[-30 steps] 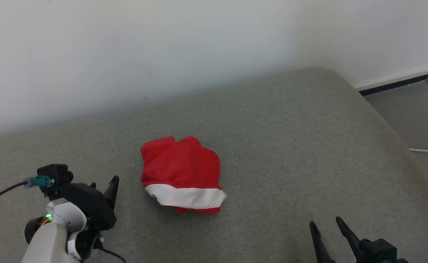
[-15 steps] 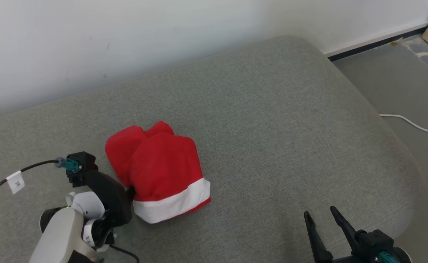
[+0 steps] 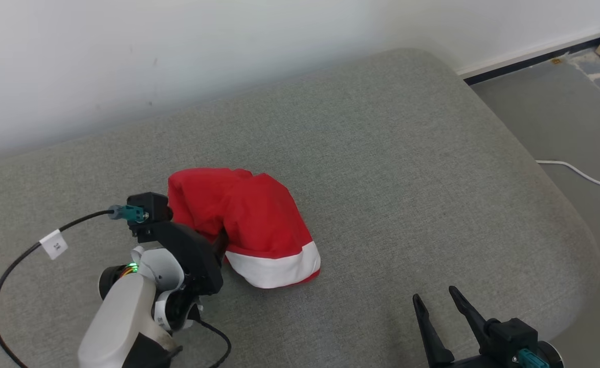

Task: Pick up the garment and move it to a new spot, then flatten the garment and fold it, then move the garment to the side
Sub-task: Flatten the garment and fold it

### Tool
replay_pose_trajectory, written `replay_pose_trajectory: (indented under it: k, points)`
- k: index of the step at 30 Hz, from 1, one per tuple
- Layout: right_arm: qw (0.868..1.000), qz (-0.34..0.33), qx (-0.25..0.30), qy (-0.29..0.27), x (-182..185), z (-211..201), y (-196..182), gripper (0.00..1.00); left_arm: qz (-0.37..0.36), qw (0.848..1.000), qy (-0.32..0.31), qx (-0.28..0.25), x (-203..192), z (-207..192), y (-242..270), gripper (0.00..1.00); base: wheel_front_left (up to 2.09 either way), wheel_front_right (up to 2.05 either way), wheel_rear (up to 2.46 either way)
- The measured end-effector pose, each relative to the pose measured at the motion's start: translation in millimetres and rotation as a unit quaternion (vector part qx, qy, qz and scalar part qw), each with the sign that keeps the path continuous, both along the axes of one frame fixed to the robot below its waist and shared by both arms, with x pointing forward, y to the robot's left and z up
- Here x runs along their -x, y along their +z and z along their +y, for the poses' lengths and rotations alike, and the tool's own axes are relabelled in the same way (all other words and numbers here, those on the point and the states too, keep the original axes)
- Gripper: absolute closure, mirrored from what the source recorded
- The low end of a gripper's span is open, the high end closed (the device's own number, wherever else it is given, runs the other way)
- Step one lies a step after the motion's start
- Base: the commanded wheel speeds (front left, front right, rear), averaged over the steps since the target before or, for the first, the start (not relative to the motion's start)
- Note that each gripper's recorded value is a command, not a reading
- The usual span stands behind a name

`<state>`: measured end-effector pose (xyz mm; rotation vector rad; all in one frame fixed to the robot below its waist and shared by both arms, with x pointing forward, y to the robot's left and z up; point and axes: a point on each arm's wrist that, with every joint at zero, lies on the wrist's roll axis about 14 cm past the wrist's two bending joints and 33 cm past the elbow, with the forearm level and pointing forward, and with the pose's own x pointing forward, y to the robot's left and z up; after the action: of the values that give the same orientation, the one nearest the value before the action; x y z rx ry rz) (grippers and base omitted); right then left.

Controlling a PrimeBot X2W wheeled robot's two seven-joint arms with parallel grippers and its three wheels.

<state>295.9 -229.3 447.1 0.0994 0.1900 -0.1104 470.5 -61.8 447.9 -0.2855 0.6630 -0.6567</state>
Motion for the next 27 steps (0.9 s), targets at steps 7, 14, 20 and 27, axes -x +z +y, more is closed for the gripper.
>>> replay_pose_trajectory:
  k: [7, 14, 20, 27]
  points:
    - [1.000, -0.003, 0.001, -0.007, 5, -5, 2, 0.00, -0.002, 0.999, -0.014, 0.032, 7, -23, 8, 0.00, 0.00, 0.00, 0.00]
    - [1.000, -0.008, 0.000, -0.020, 11, -12, 4, 0.00, -0.018, 0.998, -0.026, 0.051, 11, -40, 17, 1.00, 0.00, 0.00, 0.00]
    - [1.000, -0.014, -0.002, -0.021, 11, -12, 6, 0.00, -0.103, 0.990, -0.017, 0.097, -2, -49, 65, 1.00, 0.00, 0.00, 0.00]
    - [1.000, -0.023, -0.007, -0.005, 6, -2, 9, 0.00, -0.214, 0.961, -0.030, 0.170, 0, -64, 148, 1.00, 0.00, 0.00, 0.00]
